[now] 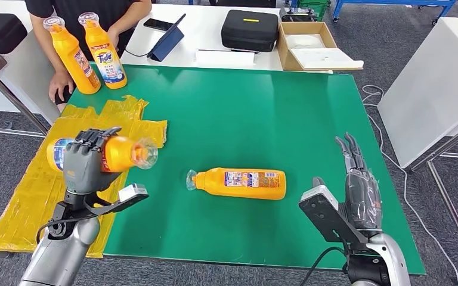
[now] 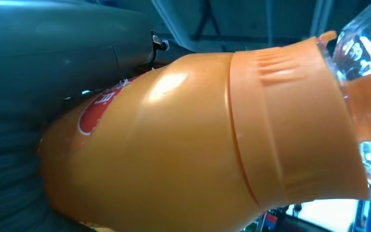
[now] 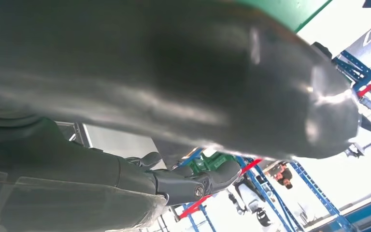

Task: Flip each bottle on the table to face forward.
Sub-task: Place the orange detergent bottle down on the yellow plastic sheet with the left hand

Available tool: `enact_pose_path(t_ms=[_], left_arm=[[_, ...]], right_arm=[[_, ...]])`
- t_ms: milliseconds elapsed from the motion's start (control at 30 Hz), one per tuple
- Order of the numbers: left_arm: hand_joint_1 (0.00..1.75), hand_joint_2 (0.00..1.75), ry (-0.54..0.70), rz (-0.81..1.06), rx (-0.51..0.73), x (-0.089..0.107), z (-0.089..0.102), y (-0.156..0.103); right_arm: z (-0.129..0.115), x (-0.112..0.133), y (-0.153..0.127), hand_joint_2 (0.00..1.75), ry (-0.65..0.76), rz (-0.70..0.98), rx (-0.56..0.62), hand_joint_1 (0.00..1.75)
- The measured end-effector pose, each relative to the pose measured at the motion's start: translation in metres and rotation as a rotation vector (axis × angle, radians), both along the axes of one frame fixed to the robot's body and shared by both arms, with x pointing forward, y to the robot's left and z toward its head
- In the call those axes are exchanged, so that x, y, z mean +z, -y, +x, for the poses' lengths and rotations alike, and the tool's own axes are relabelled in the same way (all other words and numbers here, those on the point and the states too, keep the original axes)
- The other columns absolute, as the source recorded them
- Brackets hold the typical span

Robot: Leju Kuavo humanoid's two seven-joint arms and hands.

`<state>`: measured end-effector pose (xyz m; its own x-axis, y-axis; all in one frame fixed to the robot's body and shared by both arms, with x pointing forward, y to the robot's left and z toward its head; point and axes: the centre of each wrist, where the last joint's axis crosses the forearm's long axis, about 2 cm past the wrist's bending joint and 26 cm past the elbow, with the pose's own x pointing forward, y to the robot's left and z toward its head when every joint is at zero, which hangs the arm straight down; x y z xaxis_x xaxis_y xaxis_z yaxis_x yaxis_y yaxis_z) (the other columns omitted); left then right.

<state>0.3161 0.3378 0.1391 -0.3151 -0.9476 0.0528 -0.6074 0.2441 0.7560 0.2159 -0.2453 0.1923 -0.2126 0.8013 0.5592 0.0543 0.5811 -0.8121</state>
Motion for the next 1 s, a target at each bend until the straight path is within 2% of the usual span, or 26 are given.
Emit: enact_pose_path(t_ms=[200, 533, 833, 867, 900, 967, 1000], left_arm=[[1.75, 1.75, -0.062, 0.049, 0.037, -0.013, 0.001, -0.003], [1.75, 1.75, -0.197, 0.202, 0.124, -0.04, 0.003, -0.004], [1.73, 1.75, -0.255, 0.224, 0.155, -0.048, 0.012, -0.005], [1.37, 1.75, -0.26, 0.229, 0.16, -0.049, 0.013, -0.005], [0.93, 1.75, -0.265, 0.235, 0.166, -0.05, 0.013, -0.005], [0.07, 0.87, -0.281, 0.25, 0.182, -0.052, 0.015, -0.003], [0.0, 0.44, -0.294, 0.256, 0.192, -0.054, 0.016, -0.002]], right_arm=[[-0.003, -0.003, 0.004, 0.0, -0.01, -0.01, 0.007, 0.0], [-0.027, -0.017, 0.02, 0.0, -0.044, -0.056, 0.057, 0.0], [-0.035, -0.018, 0.025, 0.0, -0.049, -0.077, 0.071, 0.0], [-0.035, -0.017, 0.026, 0.0, -0.049, -0.079, 0.072, 0.0], [-0.036, -0.017, 0.025, 0.0, -0.05, -0.08, 0.073, 0.0], [-0.036, -0.016, 0.025, 0.0, -0.053, -0.086, 0.075, 0.0], [-0.037, -0.016, 0.025, 0.0, -0.055, -0.09, 0.075, 0.0]])
